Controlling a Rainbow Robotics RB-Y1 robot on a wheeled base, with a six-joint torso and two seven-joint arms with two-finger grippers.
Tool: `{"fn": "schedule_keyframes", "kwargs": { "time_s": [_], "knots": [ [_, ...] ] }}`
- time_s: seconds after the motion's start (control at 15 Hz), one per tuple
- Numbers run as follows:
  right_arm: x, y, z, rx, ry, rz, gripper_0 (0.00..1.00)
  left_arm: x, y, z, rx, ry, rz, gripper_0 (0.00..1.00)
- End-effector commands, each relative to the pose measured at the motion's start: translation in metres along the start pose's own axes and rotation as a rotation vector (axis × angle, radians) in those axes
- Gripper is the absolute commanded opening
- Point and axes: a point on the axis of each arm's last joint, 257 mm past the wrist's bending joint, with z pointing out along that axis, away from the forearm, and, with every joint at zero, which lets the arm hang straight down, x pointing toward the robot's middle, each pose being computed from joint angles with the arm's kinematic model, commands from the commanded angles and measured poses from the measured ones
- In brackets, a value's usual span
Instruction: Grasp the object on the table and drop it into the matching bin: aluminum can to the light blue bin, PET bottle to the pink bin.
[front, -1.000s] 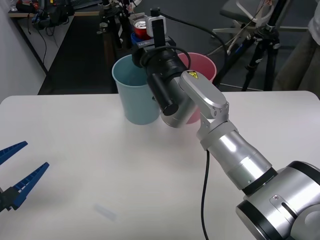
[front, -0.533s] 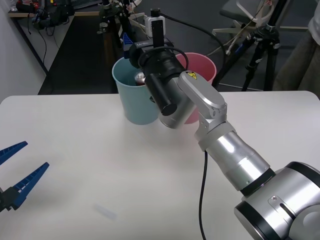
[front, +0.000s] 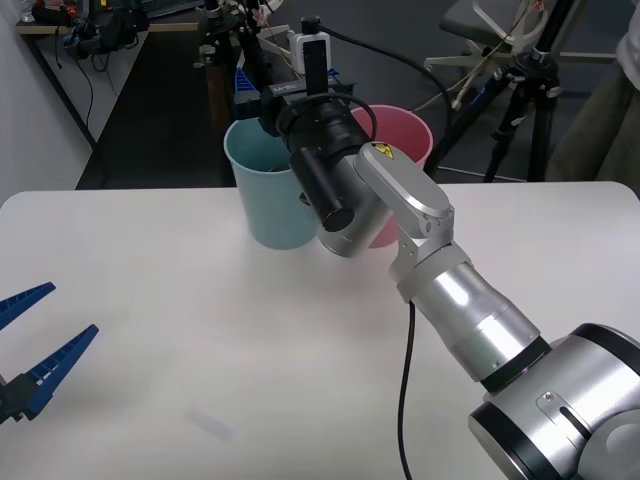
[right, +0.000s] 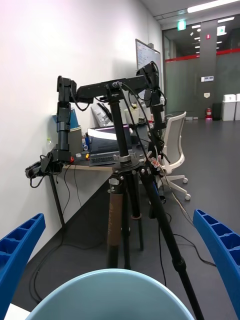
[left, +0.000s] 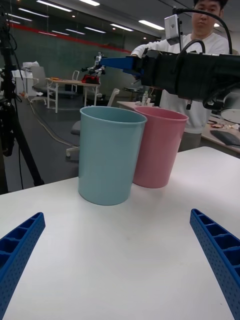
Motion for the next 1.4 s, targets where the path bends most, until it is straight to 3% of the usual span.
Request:
{"fn": "schedule_keyframes", "kwargs": {
  "time_s": [0.07,0.4,0.6,0.87,1.13,1.4],
  "knots": [
    [-0.002,0.001,0.000,-0.014,-0.010,-0.003,1.00,0.000,0.000,0.000,0.000,0.000,0.000,1.00],
    [-0.018,0.001,-0.029,-0.070,-0.094,-0.017,1.00,0.000,0.000,0.000,0.000,0.000,0.000,1.00],
    [-0.020,-0.002,-0.060,-0.094,-0.127,-0.054,1.00,0.000,0.000,0.000,0.000,0.000,0.000,1.00],
    [-0.023,-0.010,-0.107,-0.186,-0.165,-0.068,1.00,0.000,0.000,0.000,0.000,0.000,0.000,1.00],
    [-0.006,-0.038,-0.161,-0.274,-0.131,-0.063,1.00,0.000,0.000,0.000,0.000,0.000,0.000,1.00],
    [0.016,-0.086,-0.224,-0.353,-0.069,-0.080,1.00,0.000,0.000,0.000,0.000,0.000,0.000,1.00]
  ]
}}
